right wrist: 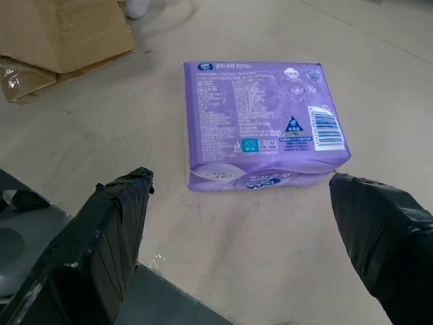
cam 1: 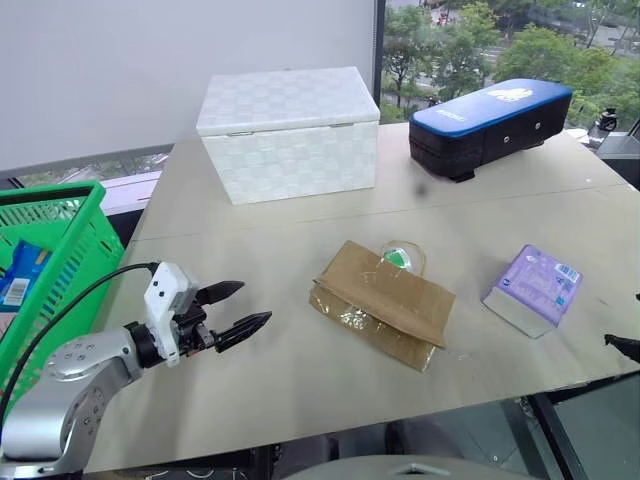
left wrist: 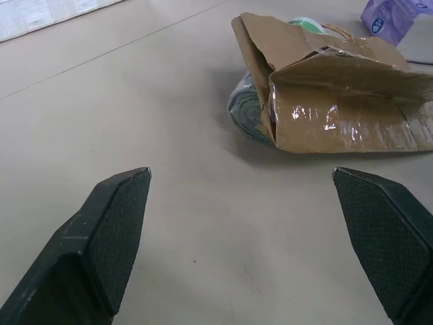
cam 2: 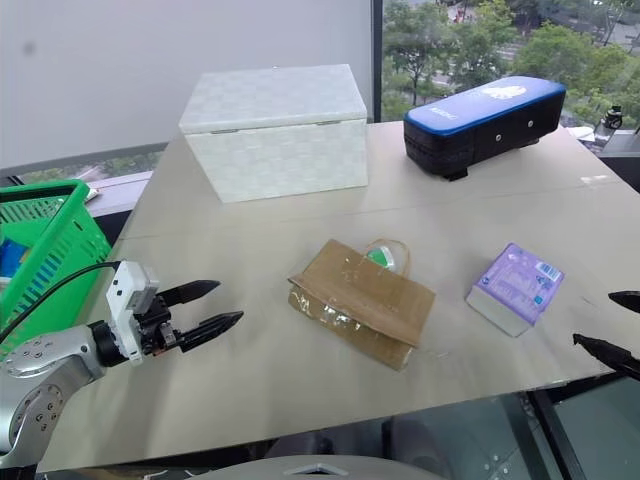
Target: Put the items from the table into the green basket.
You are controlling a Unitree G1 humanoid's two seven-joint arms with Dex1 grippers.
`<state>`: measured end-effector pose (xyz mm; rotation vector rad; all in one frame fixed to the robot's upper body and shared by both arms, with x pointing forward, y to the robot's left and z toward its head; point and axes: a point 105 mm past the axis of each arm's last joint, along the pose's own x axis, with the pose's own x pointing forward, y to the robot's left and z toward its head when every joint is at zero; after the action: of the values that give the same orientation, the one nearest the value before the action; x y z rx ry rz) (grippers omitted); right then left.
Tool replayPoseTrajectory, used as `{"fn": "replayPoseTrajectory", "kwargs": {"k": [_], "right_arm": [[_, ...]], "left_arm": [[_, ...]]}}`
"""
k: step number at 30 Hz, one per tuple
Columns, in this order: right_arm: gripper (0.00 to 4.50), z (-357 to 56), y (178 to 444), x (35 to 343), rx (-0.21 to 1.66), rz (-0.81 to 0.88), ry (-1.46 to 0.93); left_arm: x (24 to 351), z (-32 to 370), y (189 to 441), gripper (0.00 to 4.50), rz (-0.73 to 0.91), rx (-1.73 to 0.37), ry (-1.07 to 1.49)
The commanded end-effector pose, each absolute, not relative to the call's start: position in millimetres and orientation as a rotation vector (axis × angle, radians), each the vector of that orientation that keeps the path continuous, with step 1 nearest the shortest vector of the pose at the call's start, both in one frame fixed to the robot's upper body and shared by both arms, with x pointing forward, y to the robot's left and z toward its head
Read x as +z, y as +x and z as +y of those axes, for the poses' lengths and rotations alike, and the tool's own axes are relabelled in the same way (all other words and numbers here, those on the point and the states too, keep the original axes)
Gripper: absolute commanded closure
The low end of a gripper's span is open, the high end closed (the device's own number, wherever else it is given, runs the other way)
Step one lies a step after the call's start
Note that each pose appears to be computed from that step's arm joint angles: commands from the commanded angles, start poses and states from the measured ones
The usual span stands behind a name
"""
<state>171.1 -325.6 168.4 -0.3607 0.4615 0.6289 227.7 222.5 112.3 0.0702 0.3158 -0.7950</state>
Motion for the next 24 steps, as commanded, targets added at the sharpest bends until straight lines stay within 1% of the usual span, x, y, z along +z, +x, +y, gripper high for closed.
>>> {"fn": "replayPoseTrajectory", "kwargs": {"k": [1, 3, 7, 10, 12, 14, 16, 18, 21, 24], "right_arm": [[0.01, -302.0, 177.4, 178.7, 0.698, 0.364, -0.365], [0.01, -268.6, 181.1, 184.7, 0.799, 0.277, -0.343], [0.01, -233.6, 179.5, 190.4, 0.914, 0.230, -0.359], [0.01, -209.2, 180.8, 195.9, 0.996, 0.191, -0.409], [0.01, -192.8, 183.0, 197.2, 1.050, 0.174, -0.429], [0.01, -178.5, 190.3, 197.3, 1.069, 0.140, -0.466], [0.01, -166.0, 192.2, 197.1, 1.102, 0.122, -0.453], [0.01, -157.6, 192.9, 195.1, 1.123, 0.115, -0.435], [0.01, -156.8, 190.1, 189.7, 1.143, 0.140, -0.417], [0.01, -162.6, 183.3, 187.1, 1.158, 0.164, -0.429]], "left_arm": [[132.9, 214.7, 235.3, 0.04, 0.250, -0.845, 0.122], [142.6, 195.6, 240.1, 0.04, 0.220, -0.927, 0.155], [148.1, 172.4, 243.3, 0.04, 0.158, -1.038, 0.261], [150.7, 164.4, 247.5, 0.04, 0.128, -1.071, 0.281], [148.7, 160.7, 246.9, 0.04, 0.119, -1.113, 0.339], [145.1, 157.9, 245.7, 0.04, 0.115, -1.147, 0.379], [143.1, 153.1, 245.6, 0.04, 0.101, -1.175, 0.401], [139.7, 146.9, 245.6, 0.04, 0.085, -1.214, 0.435], [131.3, 133.4, 250.2, 0.04, 0.039, -1.280, 0.539], [129.3, 119.6, 261.3, 0.04, -0.018, -1.310, 0.586]]}}
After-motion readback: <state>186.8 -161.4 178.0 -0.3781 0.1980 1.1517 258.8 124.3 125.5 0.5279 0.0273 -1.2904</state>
